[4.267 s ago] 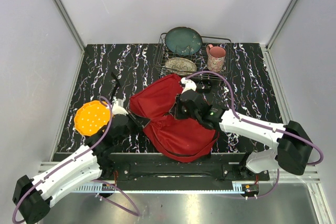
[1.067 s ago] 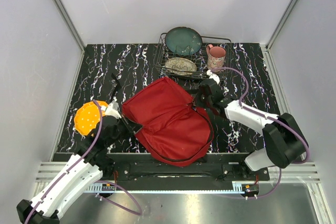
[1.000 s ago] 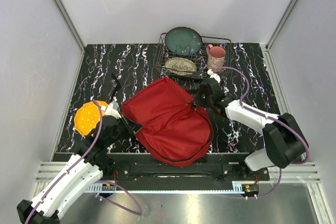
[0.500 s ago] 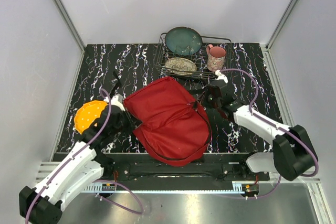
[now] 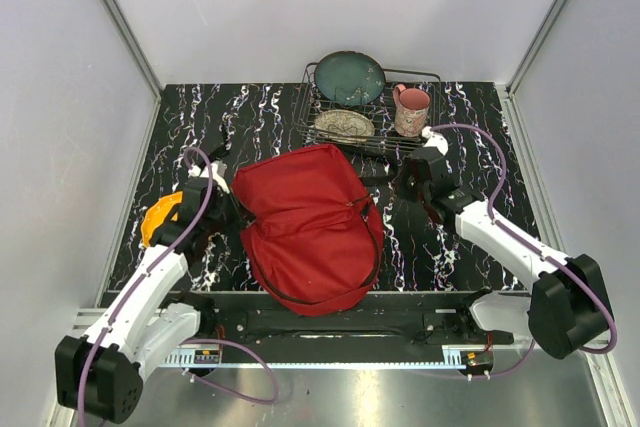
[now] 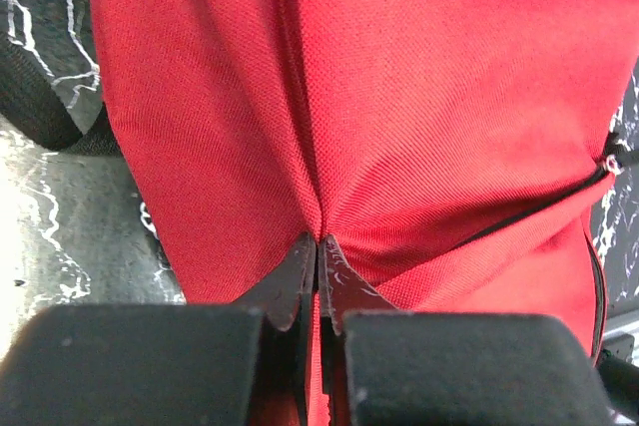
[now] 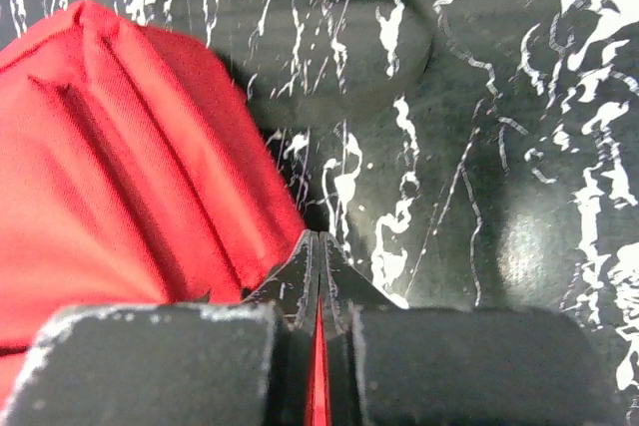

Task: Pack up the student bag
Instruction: Zip the student bag at the center of the board.

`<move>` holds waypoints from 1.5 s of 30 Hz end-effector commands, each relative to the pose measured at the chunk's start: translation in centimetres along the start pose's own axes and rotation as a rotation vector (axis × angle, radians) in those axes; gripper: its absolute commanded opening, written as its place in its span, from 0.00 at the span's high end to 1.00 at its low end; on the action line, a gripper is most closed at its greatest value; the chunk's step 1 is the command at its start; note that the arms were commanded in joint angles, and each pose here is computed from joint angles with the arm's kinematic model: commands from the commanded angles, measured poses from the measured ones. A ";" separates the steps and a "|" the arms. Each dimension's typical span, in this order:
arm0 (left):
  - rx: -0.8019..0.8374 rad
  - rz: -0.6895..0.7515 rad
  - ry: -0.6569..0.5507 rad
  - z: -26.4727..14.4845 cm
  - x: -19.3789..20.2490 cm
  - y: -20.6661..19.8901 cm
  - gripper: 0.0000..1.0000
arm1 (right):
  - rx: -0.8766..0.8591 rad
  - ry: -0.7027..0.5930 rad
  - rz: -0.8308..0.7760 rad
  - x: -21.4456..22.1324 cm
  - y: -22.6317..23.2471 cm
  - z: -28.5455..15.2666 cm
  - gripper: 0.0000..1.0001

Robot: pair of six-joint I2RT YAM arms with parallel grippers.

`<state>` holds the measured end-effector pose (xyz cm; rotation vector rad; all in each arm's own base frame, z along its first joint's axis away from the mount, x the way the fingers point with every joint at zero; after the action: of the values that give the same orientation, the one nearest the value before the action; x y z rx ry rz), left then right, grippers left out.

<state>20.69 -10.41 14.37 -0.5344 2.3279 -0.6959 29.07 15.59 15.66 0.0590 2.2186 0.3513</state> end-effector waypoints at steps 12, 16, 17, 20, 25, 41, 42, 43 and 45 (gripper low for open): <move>0.125 0.055 -0.072 -0.4 -3.9 -1.9 1.00 | 0.126 -0.084 0.010 -3.5 -1.0 -0.5 1.00; 0.141 0.059 -0.061 -0.5 -3.7 -2.2 1.00 | 0.130 -0.096 0.033 -4.0 -0.9 -1.1 0.82; 0.142 0.057 -0.055 -0.5 -3.6 -2.2 1.00 | 0.101 -0.099 0.032 -4.4 -0.4 -1.2 0.74; 0.154 0.056 -0.042 -0.3 -3.5 -2.3 1.00 | -0.042 -0.052 0.075 -4.4 2.1 -1.1 0.44; 0.160 0.052 -0.022 0.0 -3.2 -2.3 1.00 | -0.348 0.083 0.248 -2.3 7.0 0.2 0.40; 0.163 0.046 -0.020 -0.3 -2.9 -2.2 1.00 | -0.258 0.137 0.331 1.5 9.8 1.6 0.75; 0.163 0.046 -0.021 -0.4 -2.9 -2.2 1.00 | -0.257 0.136 0.329 1.4 9.8 1.5 0.80; 0.162 0.047 -0.023 -0.4 -2.9 -2.2 1.00 | -0.230 0.123 0.328 1.3 9.4 1.6 0.93; 0.160 0.051 -0.020 -0.4 -3.0 -2.2 1.00 | -0.203 0.103 0.304 1.1 8.9 1.5 1.00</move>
<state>21.64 -10.01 14.61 -0.4801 2.3524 -0.7850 27.66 25.18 15.01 0.2446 2.3397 0.8233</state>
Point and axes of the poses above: each gripper's point midway between its finger pads, its own z axis out along the fingers, its own y axis along the line the jaws close on, x = y × z, the point moved 4 cm from there along -z, back along the fingers, and after that the axes turned 10 degrees about -z, right-handed, at the moved point
